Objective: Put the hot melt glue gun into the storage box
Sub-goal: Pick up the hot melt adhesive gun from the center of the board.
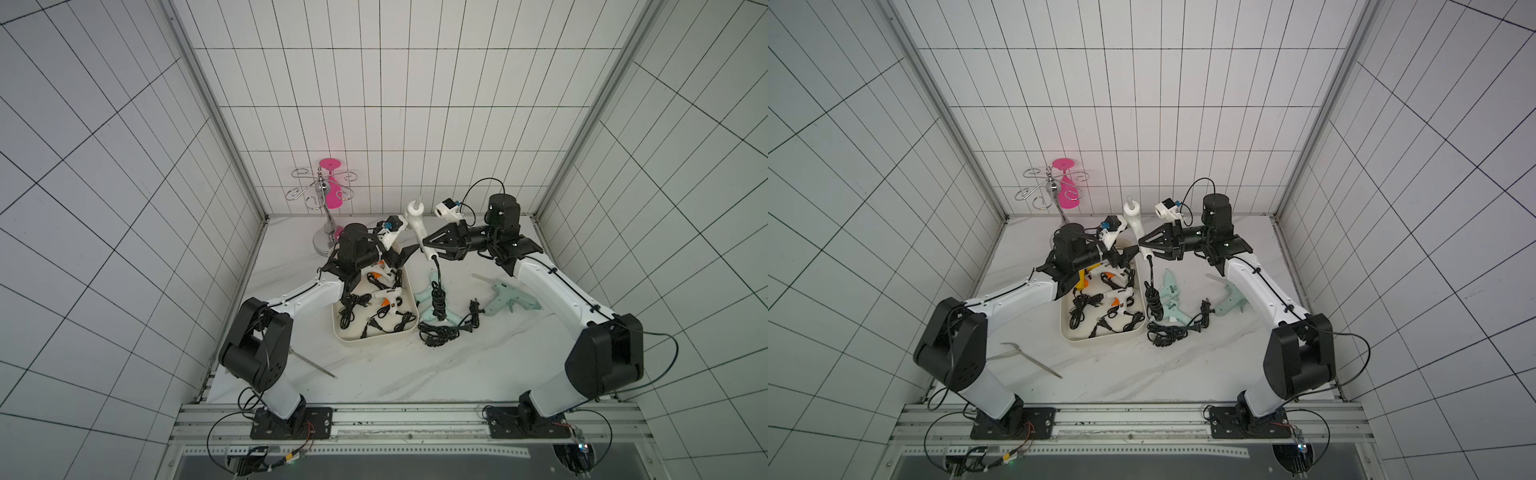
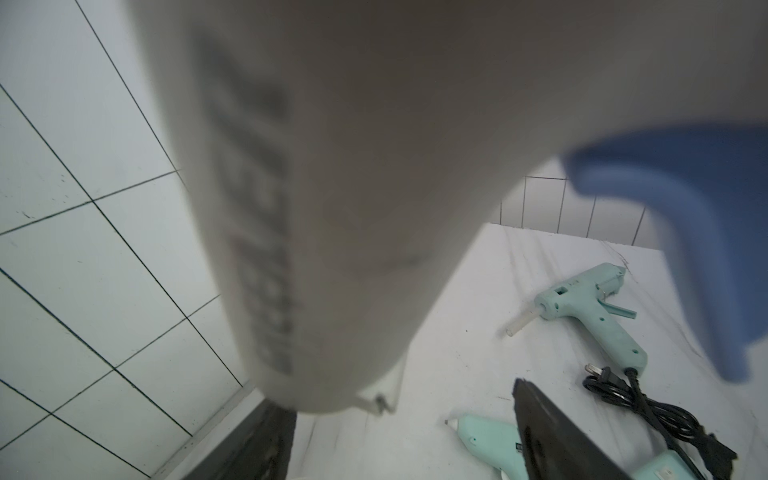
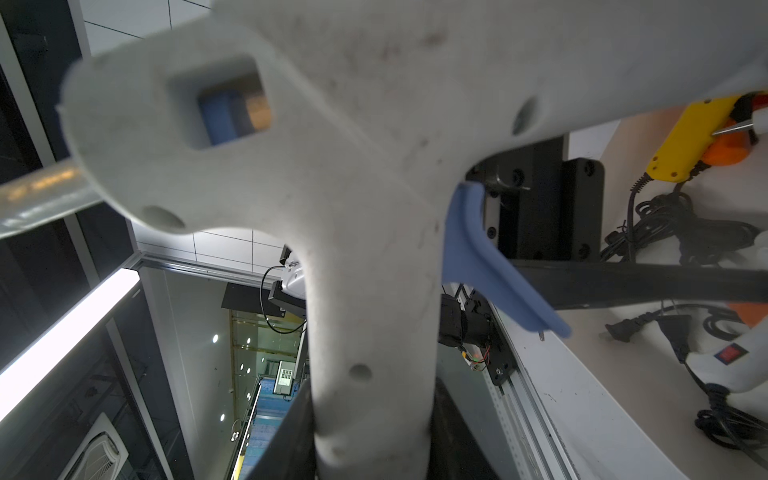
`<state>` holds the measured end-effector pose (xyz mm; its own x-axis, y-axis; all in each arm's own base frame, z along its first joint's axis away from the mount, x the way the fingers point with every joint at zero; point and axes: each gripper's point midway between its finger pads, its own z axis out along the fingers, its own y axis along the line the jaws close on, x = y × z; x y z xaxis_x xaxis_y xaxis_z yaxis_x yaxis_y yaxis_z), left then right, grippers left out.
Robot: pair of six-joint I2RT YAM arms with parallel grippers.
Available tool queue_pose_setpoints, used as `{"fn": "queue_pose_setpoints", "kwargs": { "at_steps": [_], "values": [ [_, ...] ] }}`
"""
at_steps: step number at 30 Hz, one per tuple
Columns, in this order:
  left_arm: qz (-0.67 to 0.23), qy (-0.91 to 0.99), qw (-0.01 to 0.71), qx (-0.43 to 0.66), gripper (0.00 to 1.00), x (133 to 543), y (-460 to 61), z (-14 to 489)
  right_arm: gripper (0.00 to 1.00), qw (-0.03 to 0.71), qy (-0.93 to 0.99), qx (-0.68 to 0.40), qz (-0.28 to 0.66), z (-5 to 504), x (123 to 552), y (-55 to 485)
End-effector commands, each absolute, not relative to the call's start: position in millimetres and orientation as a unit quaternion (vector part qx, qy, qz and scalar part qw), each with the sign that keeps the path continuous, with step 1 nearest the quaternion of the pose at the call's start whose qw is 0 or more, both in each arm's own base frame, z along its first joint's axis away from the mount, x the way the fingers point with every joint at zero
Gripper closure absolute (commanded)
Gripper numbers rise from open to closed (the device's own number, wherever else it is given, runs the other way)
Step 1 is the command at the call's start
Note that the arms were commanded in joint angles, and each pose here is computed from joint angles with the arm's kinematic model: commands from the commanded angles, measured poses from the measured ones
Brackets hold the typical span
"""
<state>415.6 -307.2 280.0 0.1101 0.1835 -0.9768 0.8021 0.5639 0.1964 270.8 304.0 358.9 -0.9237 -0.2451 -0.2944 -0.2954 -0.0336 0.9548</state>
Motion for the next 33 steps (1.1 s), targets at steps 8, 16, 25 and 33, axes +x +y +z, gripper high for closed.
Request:
{"fn": "queue_pose_setpoints", "kwargs": {
  "at_steps": [8,16,25,33],
  "values": [
    [-0.162,0.556,0.722,0.379,0.17,422.0,-303.0,325.9,0.9,-0.005,0.684,-0.225,0.694,355.0,244.7,306.3],
    [-0.171,0.536,0.721,0.405,0.54,405.6,-310.8,326.0,0.9,-0.015,0.682,-0.23,0.694,348.1,243.7,310.1],
    [-0.171,0.538,0.704,0.43,0.8,379.2,-308.8,329.7,0.73,-0.003,0.686,-0.219,0.693,340.2,254.5,301.5],
    [-0.106,0.639,0.624,0.437,0.86,349.8,-262.4,313.8,0.35,0.166,0.725,-0.101,0.66,345.6,329.7,218.7]
  ]
}}
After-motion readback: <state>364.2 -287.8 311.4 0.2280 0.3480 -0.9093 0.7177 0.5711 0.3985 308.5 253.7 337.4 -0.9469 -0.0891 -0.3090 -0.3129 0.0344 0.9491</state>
